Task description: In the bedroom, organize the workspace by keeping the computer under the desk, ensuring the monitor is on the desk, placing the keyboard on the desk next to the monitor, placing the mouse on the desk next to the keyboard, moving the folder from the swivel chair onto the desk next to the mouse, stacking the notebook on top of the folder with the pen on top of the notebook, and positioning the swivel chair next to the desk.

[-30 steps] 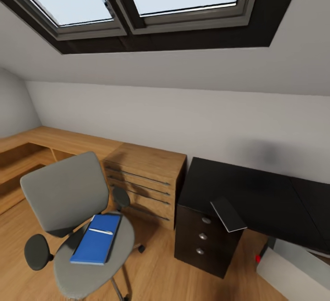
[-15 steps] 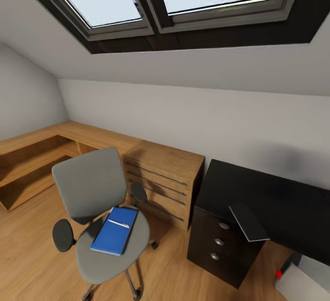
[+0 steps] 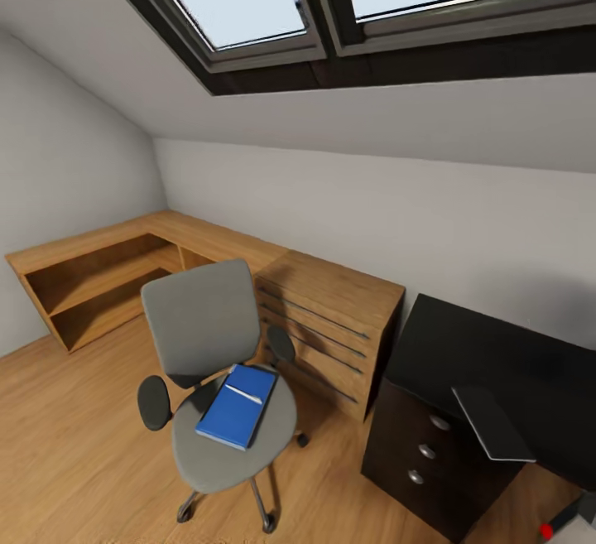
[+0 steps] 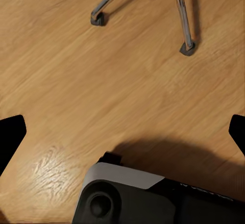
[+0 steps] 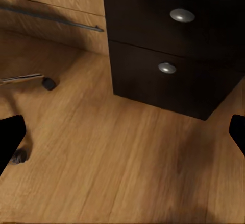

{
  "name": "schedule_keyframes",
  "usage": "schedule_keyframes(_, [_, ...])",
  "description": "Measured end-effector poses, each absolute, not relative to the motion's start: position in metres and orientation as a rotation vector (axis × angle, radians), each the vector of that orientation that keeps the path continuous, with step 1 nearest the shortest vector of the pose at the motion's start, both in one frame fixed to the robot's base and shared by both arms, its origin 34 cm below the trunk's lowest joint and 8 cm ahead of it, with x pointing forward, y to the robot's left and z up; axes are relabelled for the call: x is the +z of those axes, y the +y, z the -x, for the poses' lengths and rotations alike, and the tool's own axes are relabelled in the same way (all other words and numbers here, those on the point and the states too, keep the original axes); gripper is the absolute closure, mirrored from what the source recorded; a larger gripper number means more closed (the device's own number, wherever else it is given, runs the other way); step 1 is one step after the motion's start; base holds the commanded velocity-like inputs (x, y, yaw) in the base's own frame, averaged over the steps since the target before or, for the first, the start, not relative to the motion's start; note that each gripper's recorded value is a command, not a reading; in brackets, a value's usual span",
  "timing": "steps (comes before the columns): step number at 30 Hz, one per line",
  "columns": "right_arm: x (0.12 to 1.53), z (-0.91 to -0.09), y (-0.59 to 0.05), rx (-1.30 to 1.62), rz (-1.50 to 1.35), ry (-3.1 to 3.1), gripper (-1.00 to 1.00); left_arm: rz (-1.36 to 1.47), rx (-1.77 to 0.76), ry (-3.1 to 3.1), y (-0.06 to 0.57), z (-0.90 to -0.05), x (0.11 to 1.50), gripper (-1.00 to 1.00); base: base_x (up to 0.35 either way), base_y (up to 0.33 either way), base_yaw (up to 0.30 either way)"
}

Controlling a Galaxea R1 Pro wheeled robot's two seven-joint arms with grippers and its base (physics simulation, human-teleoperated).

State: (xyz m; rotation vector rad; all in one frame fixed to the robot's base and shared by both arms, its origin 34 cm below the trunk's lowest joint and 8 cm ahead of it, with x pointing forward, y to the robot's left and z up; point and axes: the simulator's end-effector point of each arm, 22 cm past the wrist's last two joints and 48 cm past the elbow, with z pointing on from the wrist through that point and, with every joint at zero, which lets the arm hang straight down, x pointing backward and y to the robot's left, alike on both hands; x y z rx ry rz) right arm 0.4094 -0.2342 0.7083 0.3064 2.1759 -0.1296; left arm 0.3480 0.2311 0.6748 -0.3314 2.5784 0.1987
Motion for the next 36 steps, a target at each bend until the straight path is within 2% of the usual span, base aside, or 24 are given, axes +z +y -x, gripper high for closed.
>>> schedule_keyframes(26, [0.702, -0.404, -0.233, -0.132, -0.300, 2.197, -1.00, 0.326, 0.194, 2.612, 0.222, -0.337, 0.668, -1.00, 0.000, 0.000, 0.260])
schedule_keyframes(36, [0.700, -0.401, -0.234, -0.134, -0.299, 2.206, -1.00, 0.327, 0.196, 2.621, 0.223, -0.334, 0.666, -1.00, 0.000, 0.000, 0.150])
